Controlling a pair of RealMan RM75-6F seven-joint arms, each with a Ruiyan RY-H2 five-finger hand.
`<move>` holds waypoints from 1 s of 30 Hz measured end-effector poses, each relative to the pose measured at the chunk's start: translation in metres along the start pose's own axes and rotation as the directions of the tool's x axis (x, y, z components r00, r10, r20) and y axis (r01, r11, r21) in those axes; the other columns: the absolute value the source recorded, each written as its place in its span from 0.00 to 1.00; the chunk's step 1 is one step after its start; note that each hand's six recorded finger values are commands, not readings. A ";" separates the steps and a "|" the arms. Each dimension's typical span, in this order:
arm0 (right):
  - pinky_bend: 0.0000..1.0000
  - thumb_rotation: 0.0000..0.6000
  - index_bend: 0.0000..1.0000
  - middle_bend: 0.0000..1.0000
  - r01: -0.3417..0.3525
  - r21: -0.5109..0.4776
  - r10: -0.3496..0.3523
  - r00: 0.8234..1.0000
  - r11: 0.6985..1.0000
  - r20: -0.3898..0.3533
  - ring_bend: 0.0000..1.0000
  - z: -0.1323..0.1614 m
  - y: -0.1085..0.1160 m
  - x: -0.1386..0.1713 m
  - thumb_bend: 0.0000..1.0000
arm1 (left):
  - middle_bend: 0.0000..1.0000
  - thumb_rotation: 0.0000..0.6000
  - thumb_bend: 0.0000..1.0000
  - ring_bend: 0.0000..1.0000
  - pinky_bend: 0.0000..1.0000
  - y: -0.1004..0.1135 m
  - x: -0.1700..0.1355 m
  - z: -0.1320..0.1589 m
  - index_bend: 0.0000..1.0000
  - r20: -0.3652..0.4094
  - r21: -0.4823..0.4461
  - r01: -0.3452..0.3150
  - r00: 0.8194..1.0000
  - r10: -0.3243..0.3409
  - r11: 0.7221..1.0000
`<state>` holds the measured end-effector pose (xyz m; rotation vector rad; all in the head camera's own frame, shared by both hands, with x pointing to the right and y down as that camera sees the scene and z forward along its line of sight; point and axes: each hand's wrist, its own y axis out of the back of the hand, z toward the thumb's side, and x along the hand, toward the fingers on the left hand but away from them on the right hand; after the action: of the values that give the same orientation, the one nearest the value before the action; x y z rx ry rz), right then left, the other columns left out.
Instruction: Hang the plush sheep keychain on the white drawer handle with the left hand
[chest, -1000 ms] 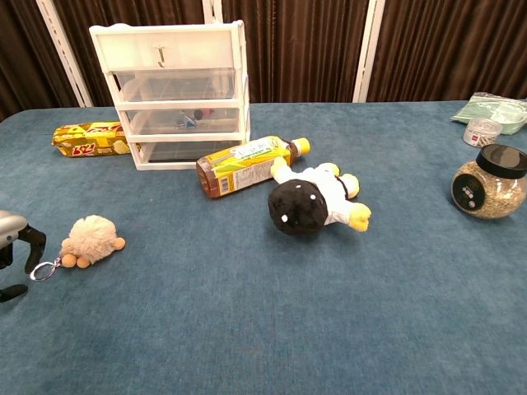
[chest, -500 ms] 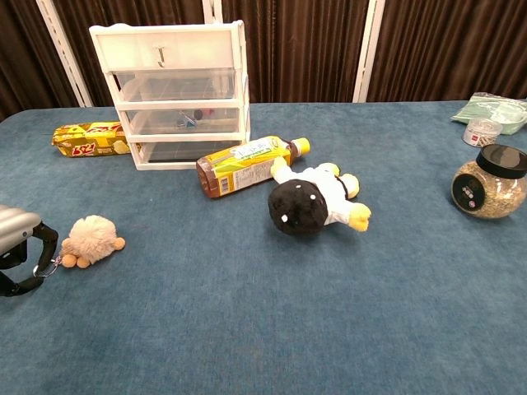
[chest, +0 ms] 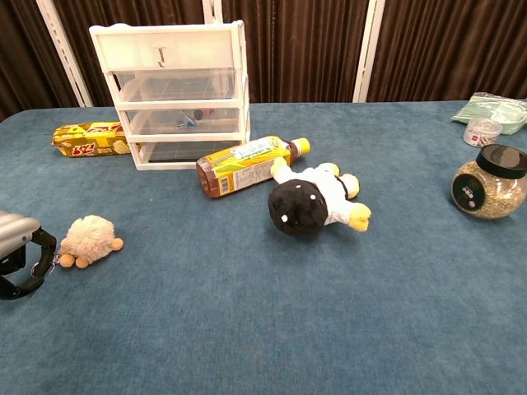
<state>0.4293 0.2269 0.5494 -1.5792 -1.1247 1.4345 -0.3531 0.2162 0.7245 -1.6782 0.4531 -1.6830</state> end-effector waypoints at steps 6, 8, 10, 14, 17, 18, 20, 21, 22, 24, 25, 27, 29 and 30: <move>0.00 1.00 0.00 0.00 0.003 -0.001 -0.003 1.000 1.000 0.000 0.00 0.000 0.000 0.000 0.02 | 1.00 1.00 0.45 0.89 0.77 0.005 0.000 0.000 0.58 0.005 -0.004 -0.019 1.000 0.019 1.000; 0.00 1.00 0.00 0.00 0.004 -0.003 -0.004 1.000 1.000 0.000 0.00 0.000 0.001 0.000 0.02 | 1.00 1.00 0.45 0.89 0.77 0.007 0.000 0.000 0.58 0.009 -0.003 -0.028 1.000 0.028 1.000; 0.00 1.00 0.00 0.00 0.005 -0.004 -0.005 1.000 1.000 0.000 0.00 0.000 0.001 0.000 0.01 | 1.00 1.00 0.45 0.89 0.77 0.012 0.000 0.001 0.59 0.013 -0.002 -0.041 0.999 0.041 0.999; 0.00 1.00 0.00 0.00 0.006 -0.003 -0.006 1.000 1.000 -0.001 0.00 0.000 0.001 0.000 0.02 | 1.00 1.00 0.45 0.89 0.77 0.023 -0.001 0.001 0.59 0.025 0.002 -0.073 0.997 0.073 0.997; 0.00 1.00 0.00 0.00 0.007 -0.004 -0.007 1.000 1.000 -0.001 0.00 0.000 0.001 0.000 0.01 | 1.00 1.00 0.45 0.89 0.77 0.035 -0.002 0.000 0.59 0.038 0.013 -0.106 0.994 0.105 0.994; 0.00 1.00 0.00 0.00 0.007 -0.004 -0.007 1.000 1.000 -0.002 0.00 0.000 0.001 0.000 0.02 | 1.00 1.00 0.45 0.89 0.77 0.041 -0.002 0.000 0.59 0.043 0.018 -0.120 0.992 0.119 0.993; 0.00 1.00 0.00 0.00 0.006 -0.003 -0.006 1.000 1.000 -0.001 0.00 0.000 0.001 0.000 0.01 | 1.00 1.00 0.45 0.89 0.77 0.048 -0.001 0.000 0.60 0.049 0.027 -0.139 0.989 0.138 0.990; 0.00 1.00 0.00 0.00 0.006 -0.002 -0.006 1.000 1.000 -0.001 0.00 0.000 0.001 0.000 0.02 | 1.00 1.00 0.45 0.89 0.77 0.053 -0.001 0.000 0.60 0.056 0.037 -0.153 0.987 0.151 0.988; 0.00 1.00 0.00 0.00 0.006 -0.002 -0.006 1.000 1.000 -0.001 0.00 0.000 0.001 0.000 0.01 | 1.00 1.00 0.45 0.89 0.77 0.057 0.000 0.000 0.60 0.063 0.048 -0.165 0.985 0.161 0.985; 0.00 1.00 0.00 0.00 0.007 0.000 -0.007 1.000 1.000 -0.001 0.00 0.000 0.001 0.000 0.02 | 1.00 1.00 0.45 0.89 0.77 0.067 0.003 0.001 0.60 0.082 0.086 -0.199 0.978 0.193 0.976; 0.00 1.00 0.00 0.00 0.008 0.002 -0.008 1.000 1.000 -0.002 0.00 0.000 0.001 0.000 0.02 | 1.00 1.00 0.45 0.89 0.77 0.073 0.004 0.002 0.60 0.093 0.106 -0.217 0.974 0.208 0.970; 0.00 1.00 0.00 0.00 0.008 0.001 -0.008 1.000 1.000 -0.001 0.00 0.000 0.001 0.000 0.02 | 1.00 1.00 0.45 0.89 0.77 0.086 0.009 0.004 0.60 0.119 0.155 -0.263 0.962 0.246 0.952; 0.00 1.00 0.00 0.00 0.008 0.002 -0.008 1.000 1.000 0.000 0.00 0.000 0.001 0.000 0.01 | 1.00 1.00 0.45 0.89 0.77 0.099 0.014 0.006 0.60 0.142 0.192 -0.303 0.950 0.280 0.933; 0.00 1.00 0.00 0.00 0.007 0.001 -0.007 1.000 1.000 0.001 0.00 0.000 0.001 0.000 0.01 | 1.00 1.00 0.45 0.89 0.77 0.107 0.018 0.007 0.60 0.155 0.214 -0.329 0.941 0.300 0.920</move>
<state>0.4297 0.2262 0.5490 -1.5722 -1.1293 1.4315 -0.3198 0.1314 0.6646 -1.4349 0.4211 -1.3365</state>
